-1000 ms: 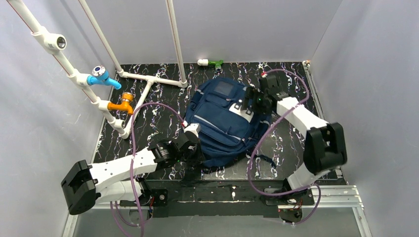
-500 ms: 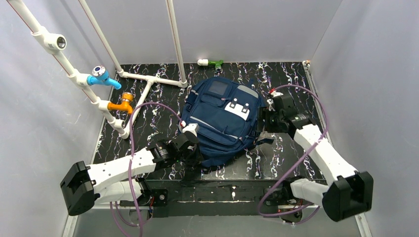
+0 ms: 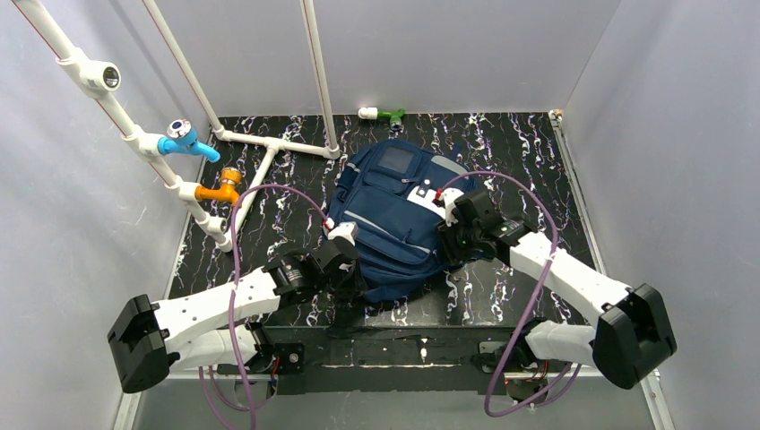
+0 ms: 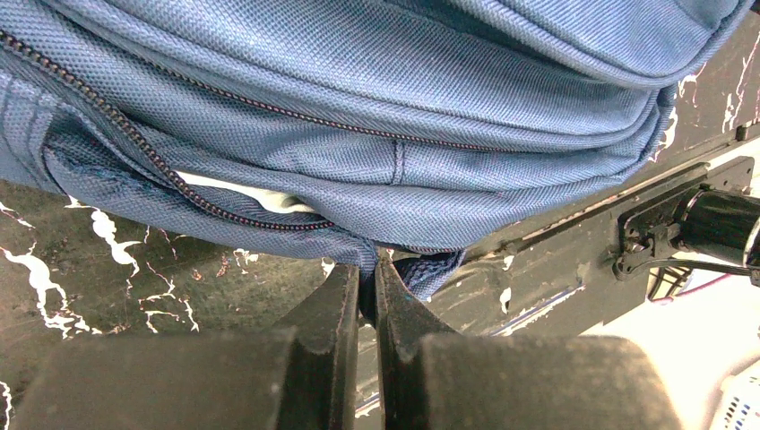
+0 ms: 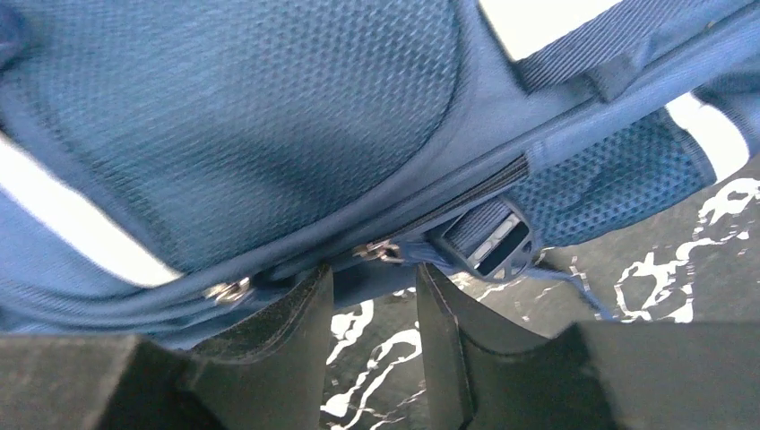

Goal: Pack the student bag
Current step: Zip the student bag at the center of the board.

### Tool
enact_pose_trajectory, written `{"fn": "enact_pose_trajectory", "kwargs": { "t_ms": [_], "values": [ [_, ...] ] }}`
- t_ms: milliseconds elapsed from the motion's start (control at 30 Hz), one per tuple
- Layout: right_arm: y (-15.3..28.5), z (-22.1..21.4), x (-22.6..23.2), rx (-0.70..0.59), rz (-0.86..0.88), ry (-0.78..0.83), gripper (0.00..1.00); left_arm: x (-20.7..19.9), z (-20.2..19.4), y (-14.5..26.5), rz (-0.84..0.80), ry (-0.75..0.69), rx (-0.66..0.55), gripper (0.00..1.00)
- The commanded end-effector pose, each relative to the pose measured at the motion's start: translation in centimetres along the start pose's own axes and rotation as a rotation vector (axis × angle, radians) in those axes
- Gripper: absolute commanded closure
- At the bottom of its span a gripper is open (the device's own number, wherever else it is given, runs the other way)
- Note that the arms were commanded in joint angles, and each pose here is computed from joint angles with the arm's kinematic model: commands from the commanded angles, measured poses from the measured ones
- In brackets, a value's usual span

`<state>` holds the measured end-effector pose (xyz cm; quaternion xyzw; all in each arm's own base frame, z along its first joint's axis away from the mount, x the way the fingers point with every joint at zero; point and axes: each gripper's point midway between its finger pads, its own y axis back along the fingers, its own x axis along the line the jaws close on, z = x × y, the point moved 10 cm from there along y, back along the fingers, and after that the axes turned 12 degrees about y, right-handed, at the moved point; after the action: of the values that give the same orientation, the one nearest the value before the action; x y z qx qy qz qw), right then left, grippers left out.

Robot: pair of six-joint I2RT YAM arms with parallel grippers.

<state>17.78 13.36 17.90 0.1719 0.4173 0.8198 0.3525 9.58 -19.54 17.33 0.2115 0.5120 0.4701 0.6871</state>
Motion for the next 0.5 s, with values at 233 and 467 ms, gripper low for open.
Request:
{"fn": "enact_pose_trajectory", "kwargs": {
  "t_ms": [233,467],
  "values": [
    [-1.1,1.9,-1.6,-0.124,-0.097,0.221,0.64,-0.8,0.0,2.1,-0.09,0.002,-0.002,1.0],
    [-1.4,1.5,-0.9,-0.188,-0.032,0.291,0.42,-0.6,-0.1,2.0,-0.093,0.005,0.007,1.0]
  ]
}}
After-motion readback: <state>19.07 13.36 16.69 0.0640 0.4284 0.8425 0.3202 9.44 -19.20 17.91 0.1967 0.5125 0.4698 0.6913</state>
